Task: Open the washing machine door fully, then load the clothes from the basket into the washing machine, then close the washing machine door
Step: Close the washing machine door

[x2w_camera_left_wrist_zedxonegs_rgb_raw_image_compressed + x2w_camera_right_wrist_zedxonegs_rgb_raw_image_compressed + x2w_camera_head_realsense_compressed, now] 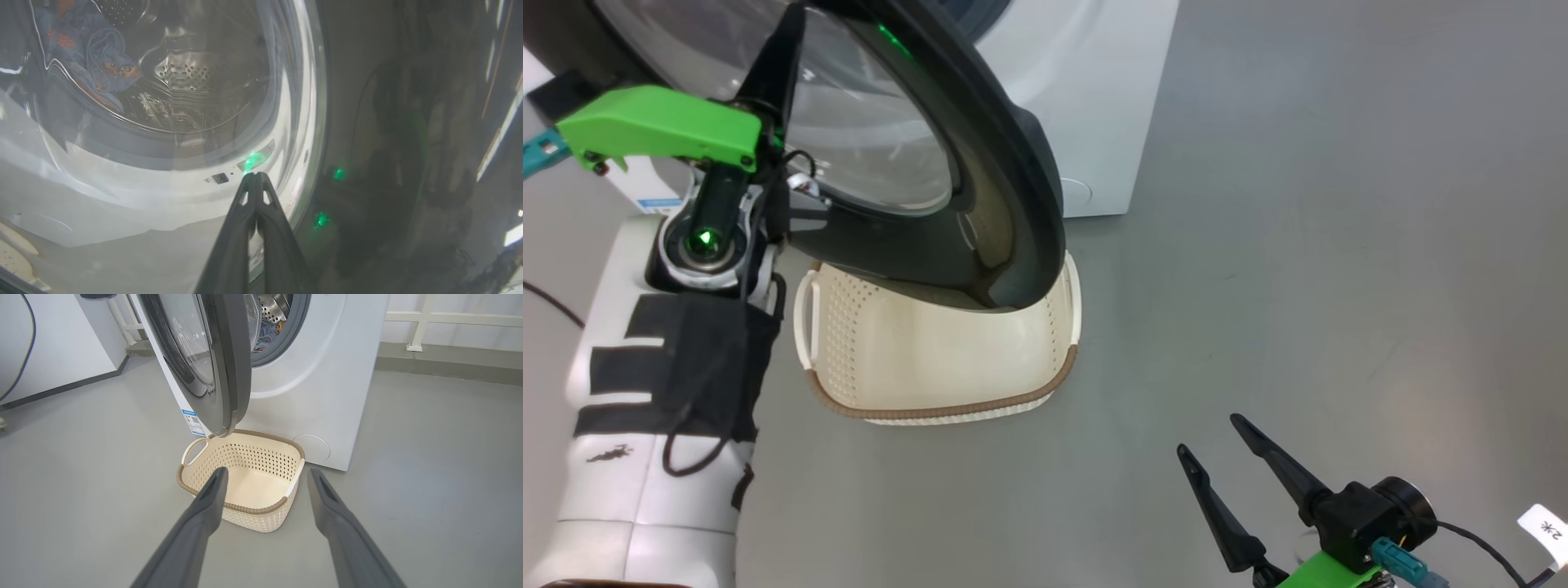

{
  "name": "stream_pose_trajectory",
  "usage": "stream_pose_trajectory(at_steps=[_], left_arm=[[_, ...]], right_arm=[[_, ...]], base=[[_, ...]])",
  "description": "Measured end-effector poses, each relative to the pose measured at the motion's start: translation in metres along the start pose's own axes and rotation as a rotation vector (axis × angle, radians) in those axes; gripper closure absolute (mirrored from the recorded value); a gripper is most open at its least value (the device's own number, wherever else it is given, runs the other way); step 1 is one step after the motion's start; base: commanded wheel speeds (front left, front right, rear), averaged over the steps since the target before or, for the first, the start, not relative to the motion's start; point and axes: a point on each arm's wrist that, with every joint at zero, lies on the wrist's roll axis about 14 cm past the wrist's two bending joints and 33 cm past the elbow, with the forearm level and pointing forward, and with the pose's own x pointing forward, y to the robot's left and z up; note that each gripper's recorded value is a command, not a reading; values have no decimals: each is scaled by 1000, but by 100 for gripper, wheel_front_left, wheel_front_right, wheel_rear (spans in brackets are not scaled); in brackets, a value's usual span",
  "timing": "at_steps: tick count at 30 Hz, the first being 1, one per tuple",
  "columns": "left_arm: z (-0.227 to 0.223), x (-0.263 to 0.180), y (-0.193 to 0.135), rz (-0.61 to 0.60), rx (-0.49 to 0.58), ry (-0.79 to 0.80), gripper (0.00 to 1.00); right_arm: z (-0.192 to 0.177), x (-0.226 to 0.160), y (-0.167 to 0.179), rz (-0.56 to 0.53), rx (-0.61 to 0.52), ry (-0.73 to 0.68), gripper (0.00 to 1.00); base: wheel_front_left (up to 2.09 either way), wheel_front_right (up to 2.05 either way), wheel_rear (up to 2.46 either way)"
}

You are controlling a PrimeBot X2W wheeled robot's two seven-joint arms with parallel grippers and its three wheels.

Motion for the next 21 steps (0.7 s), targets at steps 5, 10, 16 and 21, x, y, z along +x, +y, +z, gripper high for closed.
stream_pose_trajectory(at_steps=[5, 10, 16, 21], left_arm=[[-1, 6, 4, 12, 1, -4, 100], [0, 13, 4, 10, 1, -7, 100], [0, 14, -3, -1, 11, -4, 100], [-1, 8, -12, -13, 33, 3, 100]], right_arm=[[-2, -3, -2, -8, 0, 7, 0], [-5, -4, -3, -13, 3, 17, 0], [-1, 0, -2, -10, 2, 3, 0], [5, 1, 2, -1, 1, -15, 0]], base=[[0, 0, 0], [0, 0, 0], [0, 0, 0], [0, 0, 0]])
